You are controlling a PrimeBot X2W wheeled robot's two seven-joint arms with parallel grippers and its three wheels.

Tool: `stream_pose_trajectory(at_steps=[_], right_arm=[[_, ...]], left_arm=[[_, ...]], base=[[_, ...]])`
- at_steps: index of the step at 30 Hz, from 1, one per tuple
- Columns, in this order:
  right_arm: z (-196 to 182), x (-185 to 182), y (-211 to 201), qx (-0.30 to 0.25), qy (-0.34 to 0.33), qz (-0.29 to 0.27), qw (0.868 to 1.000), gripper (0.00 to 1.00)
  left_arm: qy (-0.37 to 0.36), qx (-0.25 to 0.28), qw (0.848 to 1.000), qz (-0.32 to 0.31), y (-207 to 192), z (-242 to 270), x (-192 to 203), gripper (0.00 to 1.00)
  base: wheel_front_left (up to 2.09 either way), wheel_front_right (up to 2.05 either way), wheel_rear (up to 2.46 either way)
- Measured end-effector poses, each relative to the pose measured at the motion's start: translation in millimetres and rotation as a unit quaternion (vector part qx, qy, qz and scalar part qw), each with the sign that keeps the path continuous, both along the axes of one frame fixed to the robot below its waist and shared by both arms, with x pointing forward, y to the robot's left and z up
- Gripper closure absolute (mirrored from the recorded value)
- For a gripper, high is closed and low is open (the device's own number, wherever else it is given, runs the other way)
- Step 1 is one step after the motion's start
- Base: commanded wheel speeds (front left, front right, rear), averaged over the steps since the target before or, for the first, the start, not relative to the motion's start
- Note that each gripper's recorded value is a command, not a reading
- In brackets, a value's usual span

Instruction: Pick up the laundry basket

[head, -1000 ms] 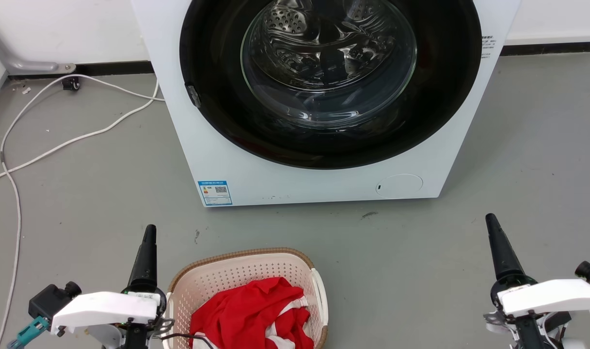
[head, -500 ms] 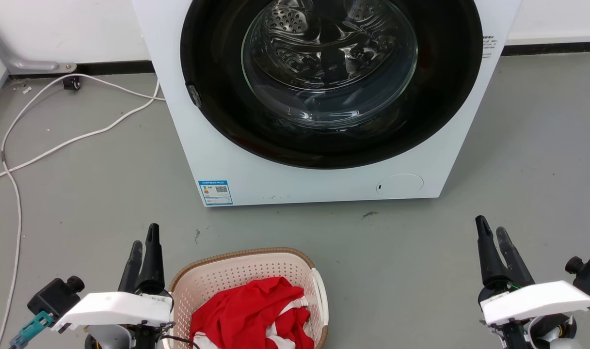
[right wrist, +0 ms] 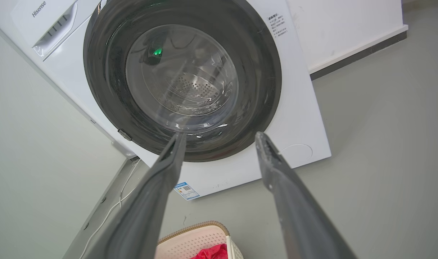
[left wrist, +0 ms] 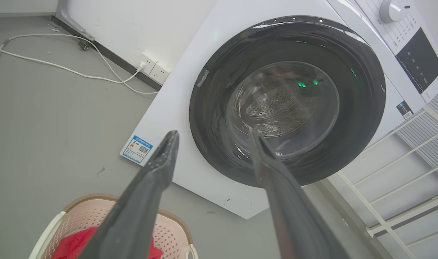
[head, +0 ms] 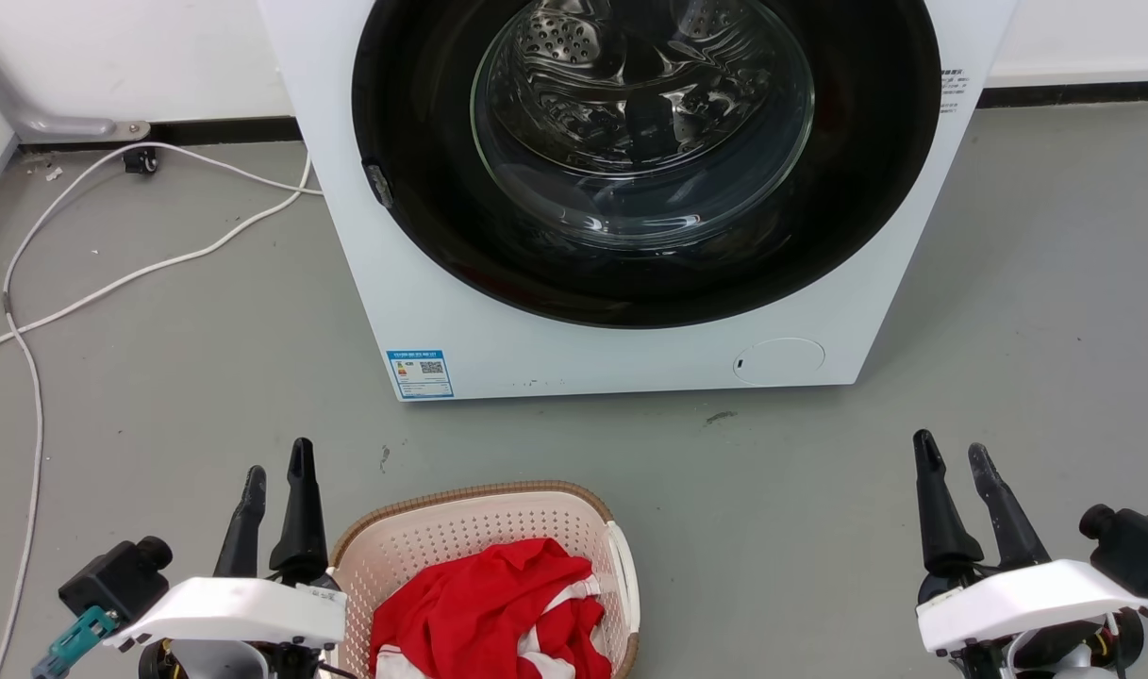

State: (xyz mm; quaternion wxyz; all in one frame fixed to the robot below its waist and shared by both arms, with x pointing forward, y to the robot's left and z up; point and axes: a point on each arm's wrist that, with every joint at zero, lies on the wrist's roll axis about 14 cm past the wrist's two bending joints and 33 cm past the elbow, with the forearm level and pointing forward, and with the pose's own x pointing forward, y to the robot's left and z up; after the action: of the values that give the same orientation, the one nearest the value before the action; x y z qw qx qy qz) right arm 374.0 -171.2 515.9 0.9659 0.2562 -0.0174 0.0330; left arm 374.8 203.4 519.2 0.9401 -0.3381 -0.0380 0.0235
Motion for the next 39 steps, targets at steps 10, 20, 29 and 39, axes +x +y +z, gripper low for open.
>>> stream_pose_trajectory(at_steps=[10,20,29,39], right_arm=[[-2,-4,4,-0.069,-0.006,0.006,0.998,0.0],[3,-5,9,-0.128,-0.023,0.012,0.991,0.0],[6,-7,13,-0.178,-0.037,0.018,0.983,0.0],[8,-9,18,-0.227,-0.05,0.026,0.972,0.0]], left_arm=[[-0.002,0.069,0.998,-0.004,-5,0,-1,0.0],[-0.002,0.125,0.992,-0.004,-7,-1,-4,0.0],[-0.006,0.17,0.985,-0.007,-10,-1,-6,0.0],[-0.012,0.214,0.977,-0.007,-11,1,-7,0.0]], base=[[0.0,0.0,0.0],[0.0,0.0,0.0],[0.0,0.0,0.0],[0.0,0.0,0.0]])
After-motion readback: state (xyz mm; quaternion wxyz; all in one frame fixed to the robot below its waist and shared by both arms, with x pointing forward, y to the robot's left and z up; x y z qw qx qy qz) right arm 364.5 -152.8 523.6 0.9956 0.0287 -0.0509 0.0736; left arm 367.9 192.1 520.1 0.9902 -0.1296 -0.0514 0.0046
